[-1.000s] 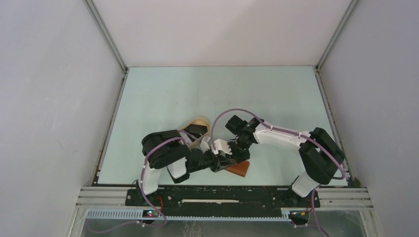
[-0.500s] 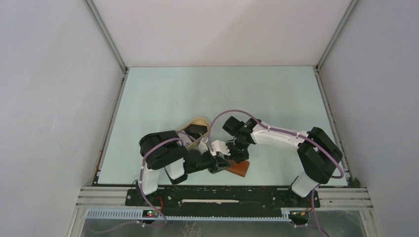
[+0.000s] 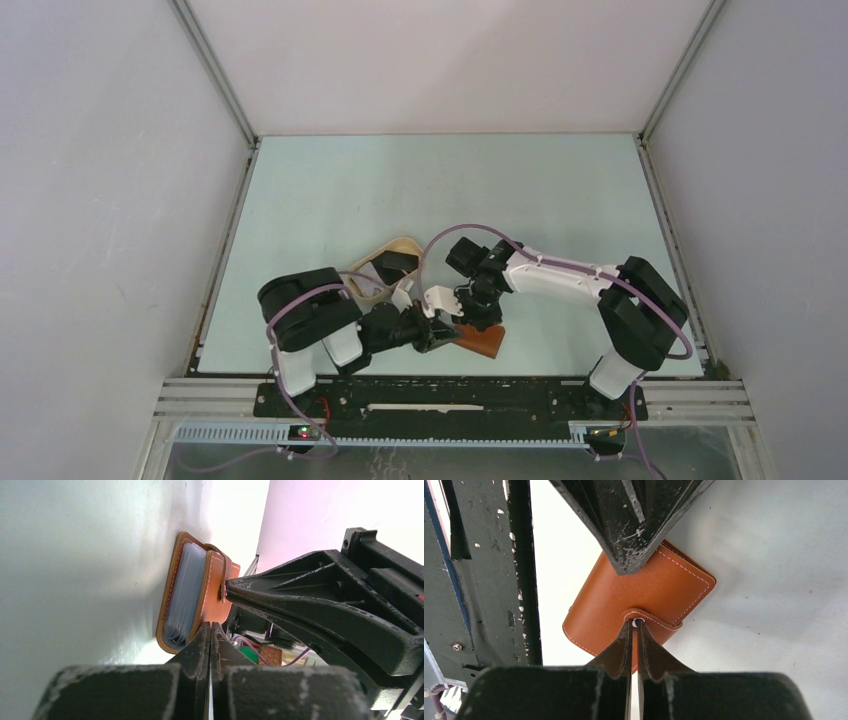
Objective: Put the credit cards into the card holder
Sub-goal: Close the card holder at the center of the board, then reset both arms
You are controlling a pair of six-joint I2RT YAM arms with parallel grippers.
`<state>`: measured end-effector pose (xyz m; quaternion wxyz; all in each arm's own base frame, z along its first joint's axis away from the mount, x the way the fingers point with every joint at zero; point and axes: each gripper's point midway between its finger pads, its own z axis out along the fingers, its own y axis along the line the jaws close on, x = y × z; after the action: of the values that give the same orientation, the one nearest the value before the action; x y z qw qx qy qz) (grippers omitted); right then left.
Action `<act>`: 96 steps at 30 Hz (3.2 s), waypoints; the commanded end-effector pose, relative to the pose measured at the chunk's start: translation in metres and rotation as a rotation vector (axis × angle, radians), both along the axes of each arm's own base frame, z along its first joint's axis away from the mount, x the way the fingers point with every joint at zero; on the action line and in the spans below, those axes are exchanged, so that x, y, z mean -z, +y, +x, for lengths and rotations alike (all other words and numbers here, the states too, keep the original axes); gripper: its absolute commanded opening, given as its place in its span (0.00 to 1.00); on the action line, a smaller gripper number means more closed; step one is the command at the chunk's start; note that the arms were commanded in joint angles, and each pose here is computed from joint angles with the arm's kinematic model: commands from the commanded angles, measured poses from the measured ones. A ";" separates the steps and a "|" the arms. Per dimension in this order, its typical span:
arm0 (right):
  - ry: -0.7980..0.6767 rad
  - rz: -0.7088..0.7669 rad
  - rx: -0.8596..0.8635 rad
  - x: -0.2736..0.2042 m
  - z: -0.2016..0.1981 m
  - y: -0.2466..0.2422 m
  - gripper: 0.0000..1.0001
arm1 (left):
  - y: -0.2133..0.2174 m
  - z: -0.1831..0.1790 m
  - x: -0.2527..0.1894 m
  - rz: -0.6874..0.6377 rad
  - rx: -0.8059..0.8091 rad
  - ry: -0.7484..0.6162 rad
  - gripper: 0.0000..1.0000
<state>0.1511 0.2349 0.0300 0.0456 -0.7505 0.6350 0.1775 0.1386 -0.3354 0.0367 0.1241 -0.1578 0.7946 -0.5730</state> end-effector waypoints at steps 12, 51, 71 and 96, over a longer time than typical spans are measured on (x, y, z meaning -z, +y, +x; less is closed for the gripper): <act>0.129 -0.052 -0.011 0.031 -0.028 -0.004 0.12 | 0.022 0.011 -0.003 0.182 -0.019 -0.141 0.00; -0.036 0.797 0.218 -0.159 -0.026 -0.068 0.73 | 0.048 0.033 -0.119 0.456 0.212 -0.812 0.93; -0.081 0.701 0.415 -0.148 0.001 -0.082 0.74 | -0.003 0.018 -0.022 0.603 0.247 -0.533 0.60; -0.277 0.704 0.724 -0.186 0.045 -0.118 0.82 | 0.052 0.085 -0.158 0.690 0.131 -0.840 0.77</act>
<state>0.1711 0.1327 0.1790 0.3765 -0.4945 0.7246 0.2977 0.2022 -0.3030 0.1316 0.3700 0.1740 0.8599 -0.3057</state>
